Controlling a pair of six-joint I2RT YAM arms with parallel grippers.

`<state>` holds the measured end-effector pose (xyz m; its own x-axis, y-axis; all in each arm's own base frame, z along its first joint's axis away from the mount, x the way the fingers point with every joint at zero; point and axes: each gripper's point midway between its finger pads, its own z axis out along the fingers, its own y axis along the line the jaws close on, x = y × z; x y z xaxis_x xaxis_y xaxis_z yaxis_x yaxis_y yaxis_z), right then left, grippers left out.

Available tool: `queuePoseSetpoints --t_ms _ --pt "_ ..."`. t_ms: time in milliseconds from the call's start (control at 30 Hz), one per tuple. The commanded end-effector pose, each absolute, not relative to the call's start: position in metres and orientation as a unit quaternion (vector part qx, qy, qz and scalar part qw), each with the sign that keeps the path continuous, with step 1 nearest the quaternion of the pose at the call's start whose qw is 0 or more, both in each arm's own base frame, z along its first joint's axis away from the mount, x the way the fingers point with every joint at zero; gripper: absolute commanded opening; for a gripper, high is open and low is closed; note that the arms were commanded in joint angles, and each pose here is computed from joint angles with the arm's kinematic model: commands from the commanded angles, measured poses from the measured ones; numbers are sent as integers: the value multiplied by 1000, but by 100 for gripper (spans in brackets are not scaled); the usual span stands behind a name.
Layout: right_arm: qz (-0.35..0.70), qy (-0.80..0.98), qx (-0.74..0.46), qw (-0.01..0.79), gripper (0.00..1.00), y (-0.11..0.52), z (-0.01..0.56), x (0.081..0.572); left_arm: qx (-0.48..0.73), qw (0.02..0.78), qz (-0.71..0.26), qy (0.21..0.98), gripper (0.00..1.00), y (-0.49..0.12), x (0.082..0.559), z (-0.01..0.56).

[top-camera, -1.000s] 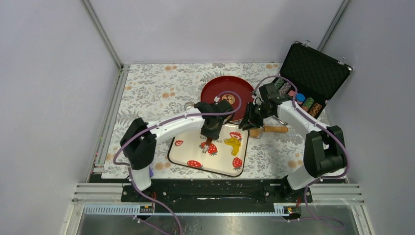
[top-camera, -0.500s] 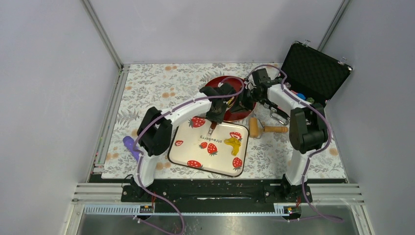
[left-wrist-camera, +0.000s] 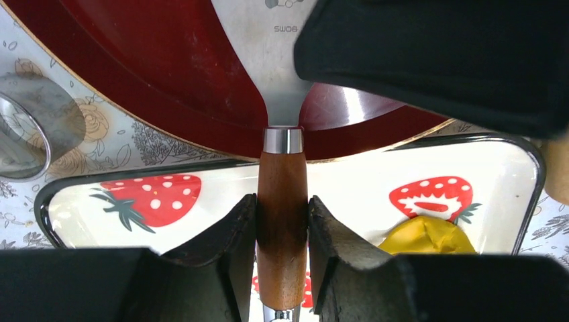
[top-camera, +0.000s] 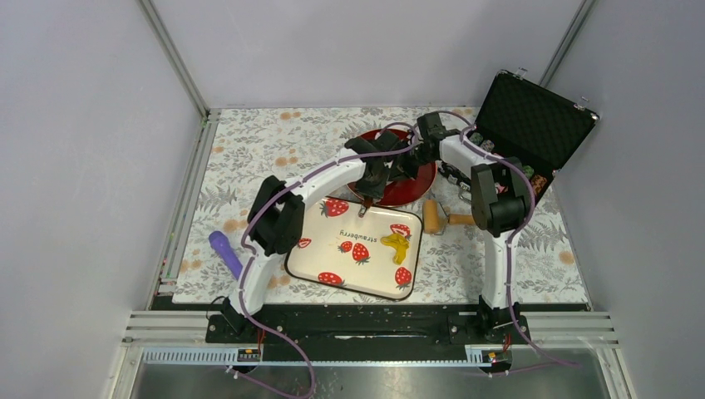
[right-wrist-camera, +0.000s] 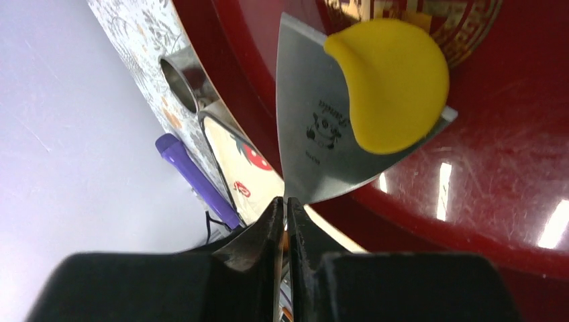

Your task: Roll out the dumpling wrappers from the dough

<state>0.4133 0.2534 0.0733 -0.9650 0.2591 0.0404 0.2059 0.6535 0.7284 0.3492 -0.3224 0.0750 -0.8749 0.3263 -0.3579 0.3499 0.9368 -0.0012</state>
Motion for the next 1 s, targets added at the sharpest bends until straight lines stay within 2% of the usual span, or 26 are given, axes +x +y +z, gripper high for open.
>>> queuePoseSetpoints --t_ms 0,433,967 --pt "389 909 138 57 12 254 80 437 175 216 -57 959 0 -335 371 98" --pt "295 943 141 60 12 232 48 443 166 225 -60 958 0 -338 389 103" --pt "279 946 151 62 12 231 42 454 166 225 -55 959 0 -324 378 117"
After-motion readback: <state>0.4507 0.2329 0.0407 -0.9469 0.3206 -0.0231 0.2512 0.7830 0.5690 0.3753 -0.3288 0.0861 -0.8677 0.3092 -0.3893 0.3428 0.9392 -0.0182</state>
